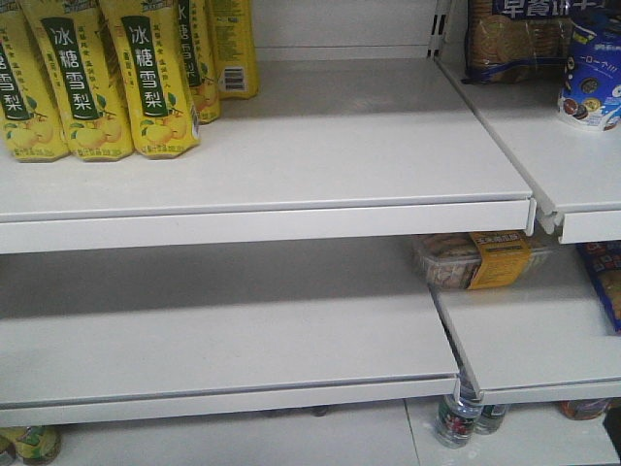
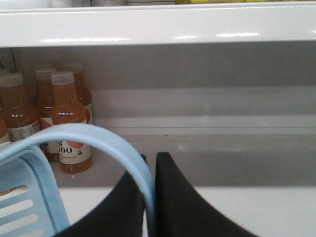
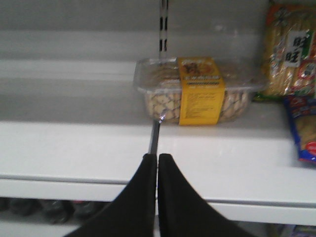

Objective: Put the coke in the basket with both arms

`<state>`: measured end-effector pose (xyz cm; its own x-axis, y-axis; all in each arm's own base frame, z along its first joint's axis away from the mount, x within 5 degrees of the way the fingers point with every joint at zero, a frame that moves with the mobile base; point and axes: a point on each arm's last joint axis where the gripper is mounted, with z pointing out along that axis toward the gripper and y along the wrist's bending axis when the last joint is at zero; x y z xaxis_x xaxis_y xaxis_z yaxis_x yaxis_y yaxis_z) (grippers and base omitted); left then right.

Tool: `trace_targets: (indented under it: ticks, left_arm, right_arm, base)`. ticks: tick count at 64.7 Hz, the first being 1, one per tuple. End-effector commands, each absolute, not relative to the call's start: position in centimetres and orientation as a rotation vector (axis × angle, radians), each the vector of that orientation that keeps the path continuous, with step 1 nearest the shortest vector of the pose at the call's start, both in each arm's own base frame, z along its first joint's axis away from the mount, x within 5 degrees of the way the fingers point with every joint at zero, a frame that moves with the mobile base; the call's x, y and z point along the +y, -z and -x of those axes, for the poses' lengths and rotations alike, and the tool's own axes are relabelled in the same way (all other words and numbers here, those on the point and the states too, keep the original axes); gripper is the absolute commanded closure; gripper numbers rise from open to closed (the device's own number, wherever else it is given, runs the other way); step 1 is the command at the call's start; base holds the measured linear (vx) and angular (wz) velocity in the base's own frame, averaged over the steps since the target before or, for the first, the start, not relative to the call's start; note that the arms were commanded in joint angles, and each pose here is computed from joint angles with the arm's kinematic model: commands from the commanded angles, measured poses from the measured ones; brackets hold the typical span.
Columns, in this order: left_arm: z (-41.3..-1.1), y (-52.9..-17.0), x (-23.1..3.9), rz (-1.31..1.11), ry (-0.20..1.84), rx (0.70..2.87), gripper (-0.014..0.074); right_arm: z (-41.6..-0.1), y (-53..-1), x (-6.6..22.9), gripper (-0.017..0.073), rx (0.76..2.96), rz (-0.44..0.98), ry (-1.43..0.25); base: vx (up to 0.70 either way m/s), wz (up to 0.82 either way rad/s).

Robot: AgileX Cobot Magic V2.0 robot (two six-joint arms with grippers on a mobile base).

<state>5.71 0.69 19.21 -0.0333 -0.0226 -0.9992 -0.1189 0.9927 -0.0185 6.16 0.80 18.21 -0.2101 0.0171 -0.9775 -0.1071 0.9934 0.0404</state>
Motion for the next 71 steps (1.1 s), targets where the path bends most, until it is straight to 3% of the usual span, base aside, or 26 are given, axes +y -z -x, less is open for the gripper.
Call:
trace_targets:
  ticks: [1, 9, 38, 59, 71]
  left_arm:
    - [-5.5, -20.6, 0.6, 0.026, -0.150, 1.435, 0.0600]
    - [-5.5, -20.5, 0.6, 0.026, -0.150, 1.436, 0.0600]
    - [-5.5, -20.6, 0.6, 0.026, -0.150, 1.435, 0.0600]
    - [-5.5, -20.6, 0.6, 0.026, -0.150, 1.435, 0.0600]
    - [-5.5, -20.6, 0.6, 0.026, -0.150, 1.435, 0.0600]
  right_arm:
    - [-5.9, -18.6, 0.3, 0.0564, 1.669, 0.040, -0.022]
    - [-5.6, -19.1, -0.2, 0.0564, 1.595, -0.011, 0.045]
    - [-5.6, -20.0, -0.3, 0.0564, 1.499, -0.034, 0.038]
    - [-5.6, -20.0, -0.3, 0.0564, 1.491, -0.166, -0.104]
    - [-5.6, -19.9, -0.3, 0.0564, 1.498, -0.167, -0.105]
  base:
    - [0.00, 0.00]
    - [0.00, 0.00]
    - [0.00, 0.00]
    - [0.00, 0.00]
    - [0.00, 0.00]
